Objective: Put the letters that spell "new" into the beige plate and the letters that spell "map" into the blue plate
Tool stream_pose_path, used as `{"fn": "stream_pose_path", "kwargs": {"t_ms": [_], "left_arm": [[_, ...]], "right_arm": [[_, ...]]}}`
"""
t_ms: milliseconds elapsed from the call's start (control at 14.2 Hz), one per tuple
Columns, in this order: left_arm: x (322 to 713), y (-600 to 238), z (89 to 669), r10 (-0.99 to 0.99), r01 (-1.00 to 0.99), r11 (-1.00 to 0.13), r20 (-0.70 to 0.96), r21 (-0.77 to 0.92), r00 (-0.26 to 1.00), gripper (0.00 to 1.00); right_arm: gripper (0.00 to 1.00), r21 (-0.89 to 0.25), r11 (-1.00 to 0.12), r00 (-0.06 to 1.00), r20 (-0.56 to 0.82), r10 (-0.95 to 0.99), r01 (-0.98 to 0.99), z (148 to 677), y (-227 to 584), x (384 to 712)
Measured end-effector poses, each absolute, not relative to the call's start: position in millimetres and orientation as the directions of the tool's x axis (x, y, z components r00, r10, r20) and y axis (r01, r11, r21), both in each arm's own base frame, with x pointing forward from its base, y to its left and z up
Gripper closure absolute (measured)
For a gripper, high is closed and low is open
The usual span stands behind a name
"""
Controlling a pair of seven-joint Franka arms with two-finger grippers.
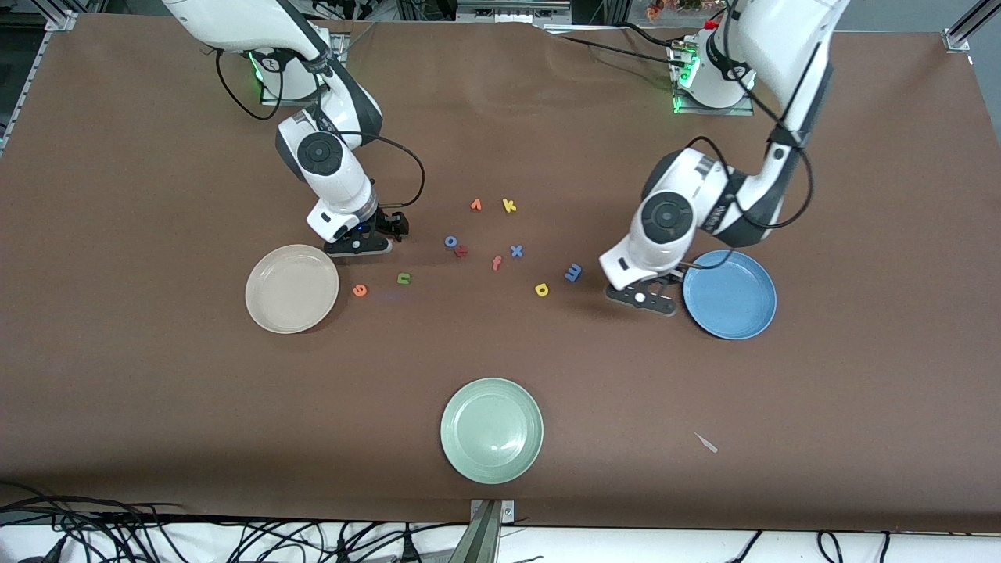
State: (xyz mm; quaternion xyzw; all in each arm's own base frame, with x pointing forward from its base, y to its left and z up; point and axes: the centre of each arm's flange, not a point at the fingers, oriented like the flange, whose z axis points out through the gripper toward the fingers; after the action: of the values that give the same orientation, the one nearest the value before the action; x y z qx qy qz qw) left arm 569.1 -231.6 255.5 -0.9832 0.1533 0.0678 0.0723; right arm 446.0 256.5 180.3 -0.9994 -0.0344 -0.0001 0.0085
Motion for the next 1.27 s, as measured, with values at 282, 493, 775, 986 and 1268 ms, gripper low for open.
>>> {"fn": "stream_pose_path", "kwargs": {"t_ms": [282,493,775,986,1268], "left_arm": [[599.1,-132.7,249.2,-0.323,-0.348,-0.929,-0.182,-0.128,0.929,0.72],[601.6,-88.9,221.4,-0.31,-0.34,-0.933,-0.218,-0.118,0.925,0.72],[597.1,-108.2,209.7,-0.341,-0.37,-0.924,-0.226,-0.099,0.912,0.38],[606.5,-151.2,238.6,-0.4,-0.417,-0.905,-0.163,-0.081,0.902,0.09],[588.1,-239.9,267.5,-0.513,-0.521,-0.853,-0.14,-0.029,0.847,0.0]], "right_arm": [[0.21,0.006,-0.998,0.998,0.002,0.066,0.066,173.0,259.6,441.5],[0.26,0.028,-0.998,0.998,0.017,0.061,0.061,168.4,262.4,438.2],[0.48,0.037,-0.998,0.998,0.038,0.048,0.046,170.6,265.6,437.5],[0.6,0.038,-0.998,0.998,0.041,0.042,0.04,171.5,264.6,438.5],[0.66,0.038,-0.999,0.998,0.042,0.039,0.037,171.9,264.1,439.3]]}}
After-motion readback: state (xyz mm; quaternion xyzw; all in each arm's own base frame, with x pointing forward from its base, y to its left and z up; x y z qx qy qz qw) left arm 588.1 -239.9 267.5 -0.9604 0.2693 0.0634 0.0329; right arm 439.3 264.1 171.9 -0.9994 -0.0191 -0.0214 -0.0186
